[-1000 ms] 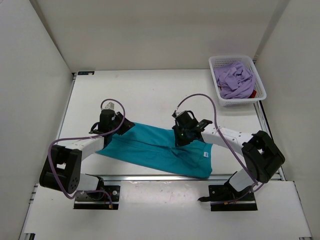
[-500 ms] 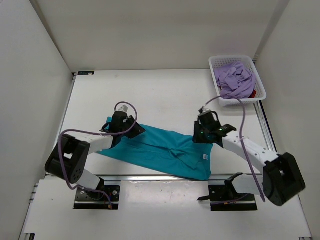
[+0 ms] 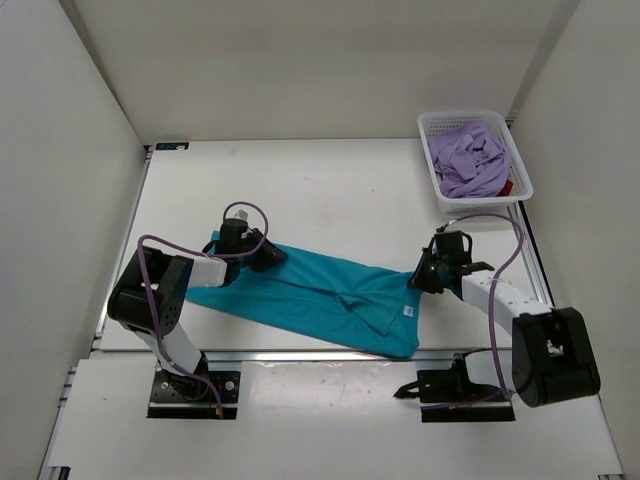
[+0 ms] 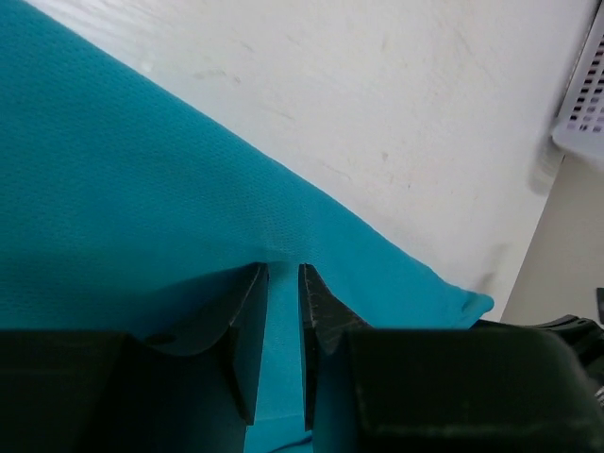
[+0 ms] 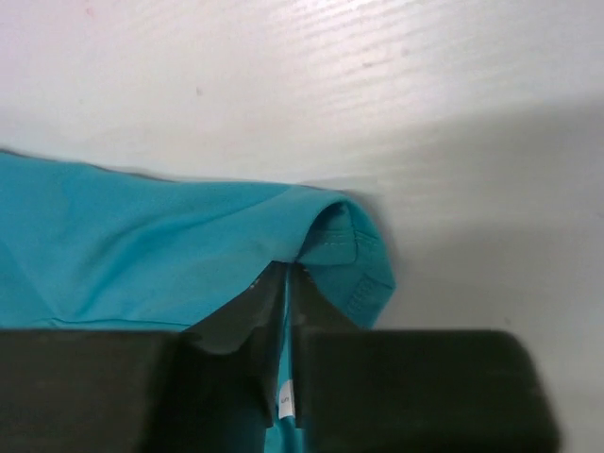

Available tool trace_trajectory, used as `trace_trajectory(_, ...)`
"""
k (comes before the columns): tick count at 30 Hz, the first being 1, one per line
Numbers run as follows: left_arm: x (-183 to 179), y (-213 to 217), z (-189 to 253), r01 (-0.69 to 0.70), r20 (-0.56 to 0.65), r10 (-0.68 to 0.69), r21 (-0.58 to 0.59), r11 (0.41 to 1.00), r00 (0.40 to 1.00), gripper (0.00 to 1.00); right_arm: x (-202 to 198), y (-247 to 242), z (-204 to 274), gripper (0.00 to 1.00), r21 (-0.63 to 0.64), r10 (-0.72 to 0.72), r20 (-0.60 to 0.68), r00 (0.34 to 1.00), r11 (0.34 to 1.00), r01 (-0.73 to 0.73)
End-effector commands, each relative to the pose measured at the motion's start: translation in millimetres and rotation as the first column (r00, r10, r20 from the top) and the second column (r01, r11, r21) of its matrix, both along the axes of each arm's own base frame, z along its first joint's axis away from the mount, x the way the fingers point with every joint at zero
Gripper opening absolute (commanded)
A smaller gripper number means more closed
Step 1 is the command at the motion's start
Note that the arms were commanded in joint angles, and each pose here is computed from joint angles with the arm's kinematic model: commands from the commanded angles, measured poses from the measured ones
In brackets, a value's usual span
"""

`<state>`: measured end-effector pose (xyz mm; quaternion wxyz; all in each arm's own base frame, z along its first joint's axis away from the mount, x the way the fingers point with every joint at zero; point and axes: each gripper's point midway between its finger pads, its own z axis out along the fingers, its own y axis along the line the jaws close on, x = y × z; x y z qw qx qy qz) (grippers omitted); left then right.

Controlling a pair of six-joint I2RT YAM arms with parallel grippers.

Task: Fold and stack the t-shirts
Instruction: Fold the other side of the tshirt into a rectangle

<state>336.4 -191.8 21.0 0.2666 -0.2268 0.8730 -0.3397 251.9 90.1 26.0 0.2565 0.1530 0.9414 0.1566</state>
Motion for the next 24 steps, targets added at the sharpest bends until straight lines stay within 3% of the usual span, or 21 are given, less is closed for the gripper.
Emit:
trace_trajectory(1, 5, 15, -4, -0.048, -0.01, 0.048, -0.024, 0.999, 0.999, 0.31, 48, 11, 25, 0.03, 0.093, 0.003, 0.145, 0.989, 0.996, -0.017)
trace_trajectory(10, 44, 53, 10, -0.2, 0.018, 0.201, -0.065, 0.978, 0.979, 0.31, 166, -6, 59, 0.0, 0.131, -0.049, 0.248, 0.967, 0.991, 0.017)
trace_trajectory(12, 61, 55, 22, -0.21, 0.041, 0.214, -0.073, 0.975, 0.976, 0.32, 181, -4, 56, 0.0, 0.135, -0.034, 0.217, 0.976, 0.991, 0.004)
trace_trajectory(13, 67, 52, 31, -0.199, 0.052, 0.203, -0.086, 0.976, 0.978, 0.32, 199, -6, 68, 0.02, 0.117, -0.028, 0.243, 0.97, 0.993, -0.001)
trace_trajectory(14, 69, 52, 34, -0.19, 0.057, 0.196, -0.093, 0.977, 0.979, 0.32, 204, -9, 76, 0.1, 0.091, -0.031, 0.229, 0.973, 0.996, 0.01)
trace_trajectory(17, 66, 46, 49, -0.171, 0.093, 0.18, -0.098, 0.98, 0.979, 0.33, 196, -9, 83, 0.31, 0.031, -0.027, 0.201, 0.979, 0.999, 0.021)
trace_trajectory(20, 54, 38, 57, -0.151, 0.124, 0.163, -0.096, 0.984, 0.979, 0.34, 173, -12, 87, 0.39, 0.013, -0.047, 0.224, 0.973, 0.999, 0.046)
trace_trajectory(22, 42, 27, 55, -0.112, 0.127, 0.121, -0.078, 0.991, 0.985, 0.33, 163, 1, 98, 0.34, 0.034, -0.016, 0.278, 0.961, 0.999, 0.007)
trace_trajectory(24, 35, 21, 48, -0.08, 0.121, 0.085, -0.045, 0.996, 0.989, 0.33, 148, 30, 92, 0.17, 0.021, 0.099, 0.264, 0.959, 0.994, -0.109)
